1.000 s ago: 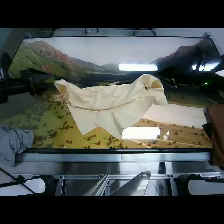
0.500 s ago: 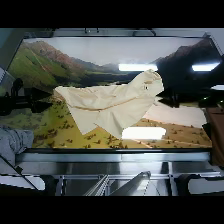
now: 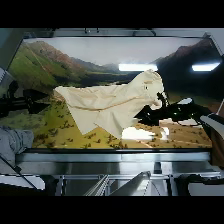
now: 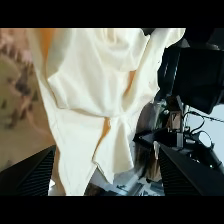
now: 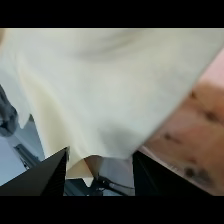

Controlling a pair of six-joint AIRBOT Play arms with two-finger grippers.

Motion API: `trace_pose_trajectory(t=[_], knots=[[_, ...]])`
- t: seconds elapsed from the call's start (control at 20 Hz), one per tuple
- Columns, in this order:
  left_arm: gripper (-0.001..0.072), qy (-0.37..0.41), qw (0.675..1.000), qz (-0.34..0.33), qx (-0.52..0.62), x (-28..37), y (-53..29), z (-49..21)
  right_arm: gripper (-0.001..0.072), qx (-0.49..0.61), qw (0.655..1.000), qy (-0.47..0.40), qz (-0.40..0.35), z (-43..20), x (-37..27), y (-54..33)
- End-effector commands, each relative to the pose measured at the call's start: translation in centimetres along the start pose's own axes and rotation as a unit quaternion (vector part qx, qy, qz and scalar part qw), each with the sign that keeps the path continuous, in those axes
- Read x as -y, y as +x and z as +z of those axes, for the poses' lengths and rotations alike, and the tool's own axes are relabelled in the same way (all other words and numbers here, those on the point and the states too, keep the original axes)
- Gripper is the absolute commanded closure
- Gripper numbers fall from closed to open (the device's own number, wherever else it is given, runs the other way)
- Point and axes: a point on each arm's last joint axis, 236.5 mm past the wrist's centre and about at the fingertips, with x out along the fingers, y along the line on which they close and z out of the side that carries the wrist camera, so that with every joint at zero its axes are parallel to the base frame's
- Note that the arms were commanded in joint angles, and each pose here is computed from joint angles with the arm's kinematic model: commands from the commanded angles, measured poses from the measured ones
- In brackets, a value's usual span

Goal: Fold the shirts.

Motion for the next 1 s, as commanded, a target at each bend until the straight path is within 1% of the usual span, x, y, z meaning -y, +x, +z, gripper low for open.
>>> trace_pose_trajectory(t=[0.0, 0.1, 0.15, 0.2, 0.25, 0.35, 0.45, 0.5, 0.65, 0.8, 0.85, 0.9, 0.95], knots=[[-0.0003, 0.003, 0.999, 0.018, 0.026, -1.0, -0.5, 1.2, 0.0252, 0.046, 0.998, 0.007, -0.038, 1.2, 0.6, 2.1], [-0.0004, 0.007, 0.999, 0.03, 0.037, -1.6, -0.4, 1.7, 0.0253, 0.081, 0.996, 0.009, -0.037, 2.4, -0.1, 2.8], [-0.0004, 0.008, 0.998, 0.037, 0.047, -1.9, -0.5, 2.2, 0.0266, 0.097, 0.995, 0.006, -0.033, 3.0, -0.6, 3.1], [-0.0003, 0.01, 0.997, 0.046, 0.056, -2.2, -0.4, 2.6, 0.0434, 0.107, 0.994, -0.001, -0.025, 3.2, -1.2, 3.4], [-0.0003, 0.016, 0.996, 0.059, 0.065, -2.7, -0.2, 3.2, 0.0581, 0.109, 0.994, -0.009, -0.017, 3.2, -1.8, 3.6], [-0.0003, 0.03, 0.992, 0.084, 0.088, -3.4, 0.4, 4.5, 0.0693, 0.104, 0.994, -0.013, -0.015, 2.9, -2.0, 3.8], [-0.0003, 0.043, 0.986, 0.113, 0.116, -4.1, 1.3, 6.5, 0.0693, 0.099, 0.995, -0.012, -0.012, 2.6, -2.1, 3.9], [-0.0003, 0.055, 0.984, 0.117, 0.119, -3.8, 1.9, 7.5, 0.0693, 0.097, 0.995, -0.013, -0.012, 2.5, -2.2, 3.9], [0.0008, 0.094, 0.986, 0.103, 0.088, -2.0, 5.4, 9.1, 0.0693, 0.094, 0.995, -0.014, -0.012, 2.4, -2.2, 3.9], [0.0007, 0.105, 0.989, 0.091, 0.056, -1.9, 8.5, 9.8, 0.0693, 0.094, 0.995, -0.014, -0.011, 2.4, -2.2, 3.9], [0.0029, 0.107, 0.99, 0.084, 0.041, -2.0, 9.4, 9.7, 0.0693, 0.093, 0.996, -0.014, -0.011, 2.4, -2.2, 3.9], [0.0238, 0.106, 0.991, 0.074, 0.022, -2.0, 10.1, 9.3, 0.0693, 0.089, 0.996, -0.014, -0.009, 2.2, -2.3, 4.0], [0.0589, 0.104, 0.993, 0.06, -0.002, -1.8, 10.4, 8.6, 0.0693, 0.082, 0.997, -0.014, -0.005, 1.9, -2.4, 4.0]])
